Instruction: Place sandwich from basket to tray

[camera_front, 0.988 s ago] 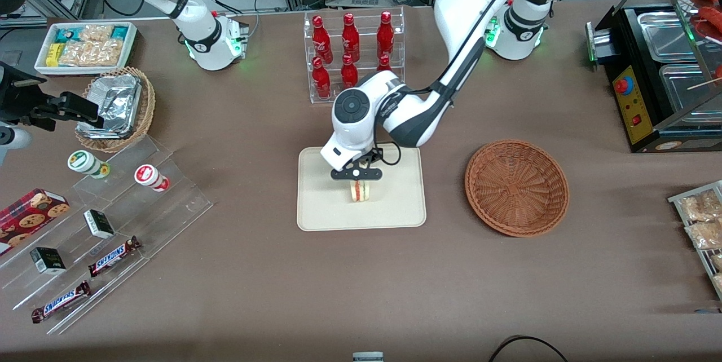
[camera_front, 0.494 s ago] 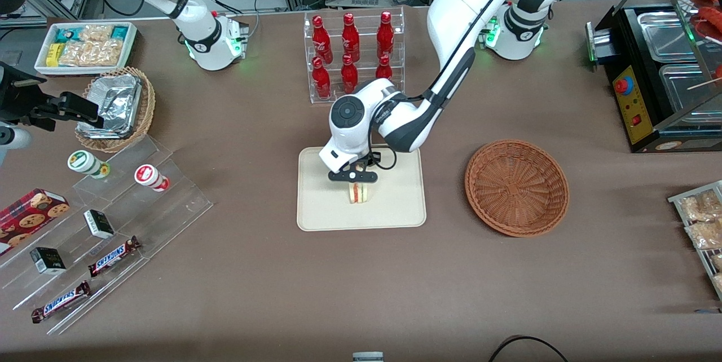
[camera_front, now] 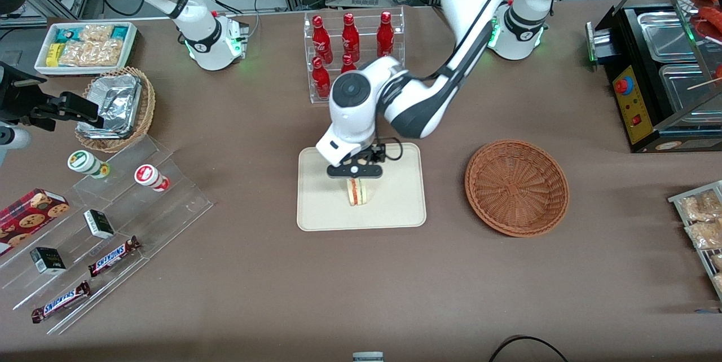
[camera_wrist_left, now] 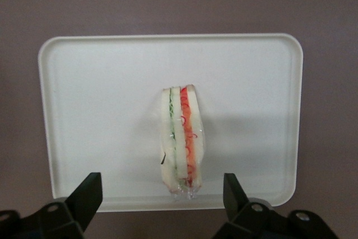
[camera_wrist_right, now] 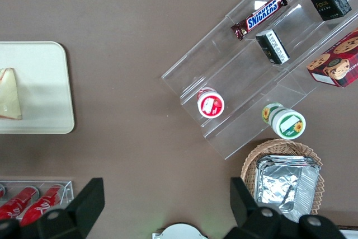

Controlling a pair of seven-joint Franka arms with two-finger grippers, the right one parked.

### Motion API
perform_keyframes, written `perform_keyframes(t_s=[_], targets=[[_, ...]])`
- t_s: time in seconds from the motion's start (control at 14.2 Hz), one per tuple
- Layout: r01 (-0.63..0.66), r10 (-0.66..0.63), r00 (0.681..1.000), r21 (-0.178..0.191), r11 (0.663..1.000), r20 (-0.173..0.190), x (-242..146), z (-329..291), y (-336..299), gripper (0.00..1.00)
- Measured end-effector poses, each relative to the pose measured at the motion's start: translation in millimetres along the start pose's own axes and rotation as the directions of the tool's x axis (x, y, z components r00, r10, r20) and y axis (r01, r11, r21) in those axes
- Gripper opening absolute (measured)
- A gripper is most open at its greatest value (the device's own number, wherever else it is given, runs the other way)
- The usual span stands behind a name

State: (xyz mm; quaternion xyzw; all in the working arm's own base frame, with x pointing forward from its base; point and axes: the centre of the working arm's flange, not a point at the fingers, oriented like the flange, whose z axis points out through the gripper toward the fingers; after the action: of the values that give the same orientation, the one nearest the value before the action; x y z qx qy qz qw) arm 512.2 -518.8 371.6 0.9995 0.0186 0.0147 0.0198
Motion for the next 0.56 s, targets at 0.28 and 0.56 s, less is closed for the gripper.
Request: perform_keyframes(t_s=[0.28, 0.56], targets=[[0.137, -0.137, 0.991, -0.033, 0.99, -0.011, 39, -105, -72, 1.0], [0.276, -0.276, 0.961, -0.001, 0.961, -0.008, 68, -193, -184, 1.0]])
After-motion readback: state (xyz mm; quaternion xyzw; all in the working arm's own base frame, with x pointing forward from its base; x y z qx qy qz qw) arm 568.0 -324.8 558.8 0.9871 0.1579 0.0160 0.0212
